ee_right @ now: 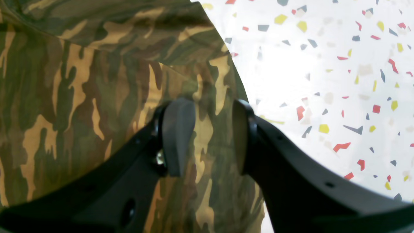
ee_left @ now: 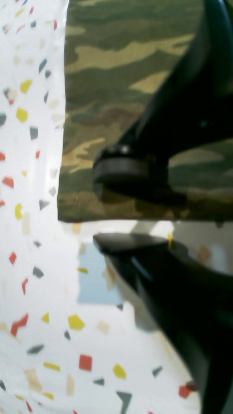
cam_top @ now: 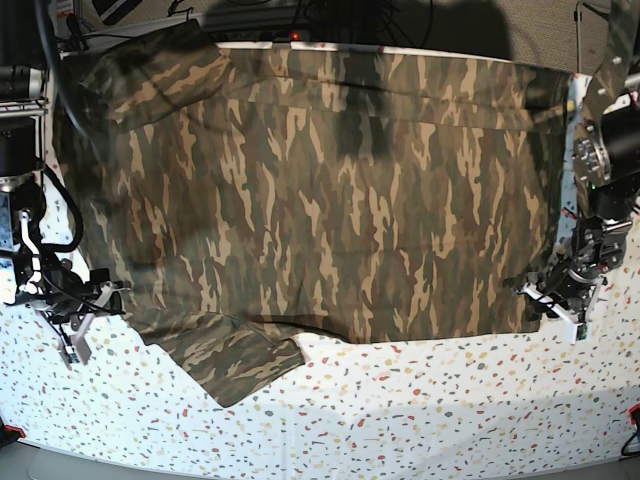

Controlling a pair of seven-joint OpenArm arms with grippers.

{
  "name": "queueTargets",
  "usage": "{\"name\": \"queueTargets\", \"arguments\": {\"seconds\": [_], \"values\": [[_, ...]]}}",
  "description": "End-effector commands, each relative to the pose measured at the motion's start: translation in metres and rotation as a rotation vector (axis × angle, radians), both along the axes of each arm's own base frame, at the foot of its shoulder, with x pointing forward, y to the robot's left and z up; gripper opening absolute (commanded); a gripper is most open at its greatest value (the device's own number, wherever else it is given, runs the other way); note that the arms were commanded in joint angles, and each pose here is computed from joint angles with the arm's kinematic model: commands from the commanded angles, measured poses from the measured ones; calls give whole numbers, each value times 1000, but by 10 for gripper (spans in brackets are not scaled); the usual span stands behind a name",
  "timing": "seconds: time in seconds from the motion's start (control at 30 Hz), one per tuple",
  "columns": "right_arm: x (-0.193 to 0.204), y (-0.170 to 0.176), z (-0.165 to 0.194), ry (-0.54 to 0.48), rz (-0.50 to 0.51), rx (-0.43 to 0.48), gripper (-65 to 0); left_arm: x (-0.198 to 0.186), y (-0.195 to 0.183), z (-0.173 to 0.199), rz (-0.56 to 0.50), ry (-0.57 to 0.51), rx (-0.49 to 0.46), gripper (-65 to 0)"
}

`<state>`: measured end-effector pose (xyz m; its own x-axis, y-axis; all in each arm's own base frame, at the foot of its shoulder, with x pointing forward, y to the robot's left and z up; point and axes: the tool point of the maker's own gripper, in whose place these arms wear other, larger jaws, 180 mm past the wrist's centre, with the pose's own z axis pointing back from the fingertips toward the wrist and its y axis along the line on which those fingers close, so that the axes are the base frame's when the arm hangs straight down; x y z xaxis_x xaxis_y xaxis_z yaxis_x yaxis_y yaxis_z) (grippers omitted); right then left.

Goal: Fold the T-shirt properly
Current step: 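Release the collar and move both grippers to the shirt's hem corners, then grasp the hem corners with both grippers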

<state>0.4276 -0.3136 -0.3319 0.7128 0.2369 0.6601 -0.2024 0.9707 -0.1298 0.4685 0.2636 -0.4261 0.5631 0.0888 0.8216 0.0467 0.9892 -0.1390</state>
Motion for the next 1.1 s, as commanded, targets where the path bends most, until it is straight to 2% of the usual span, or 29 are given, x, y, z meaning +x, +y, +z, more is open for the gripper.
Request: {"name": "queueTargets", "arguments": {"seconds": [0.0,0.1,0.23,0.33,0.47,0.67,0.73,0.9,1.0,1.07], "values": [[12,-7,23,-61,-5,-8,-410,11,4,14,2,-31,2,-481],[12,-6,23,-62,-4,-4,-410,7,-9,6,-14,-14,-14,-526],[12,-7,24,-62,-4,-4,-410,5,-30,-2,-39,3,-39,-531],[12,-7,23,-62,-4,-4,-410,4,-33,-5,-42,6,-44,-646],[14,-6,25,-75,-2,-2,-410,6,-32,-2,-38,-14,-44,-650],[29,3,40,-159,21,2,-410,11,-31,9,-25,-92,-50,-650],[36,7,45,-160,25,-18,-410,11,-30,8,-26,-83,-49,-650],[57,31,63,-171,35,21,-410,5,-32,-1,-35,-25,-46,-650],[73,31,61,-148,6,16,-409,2,-32,-6,-39,1,-44,-650],[83,29,56,-123,-27,50,-410,0,-32,-8,-40,10,-44,-650]]}}
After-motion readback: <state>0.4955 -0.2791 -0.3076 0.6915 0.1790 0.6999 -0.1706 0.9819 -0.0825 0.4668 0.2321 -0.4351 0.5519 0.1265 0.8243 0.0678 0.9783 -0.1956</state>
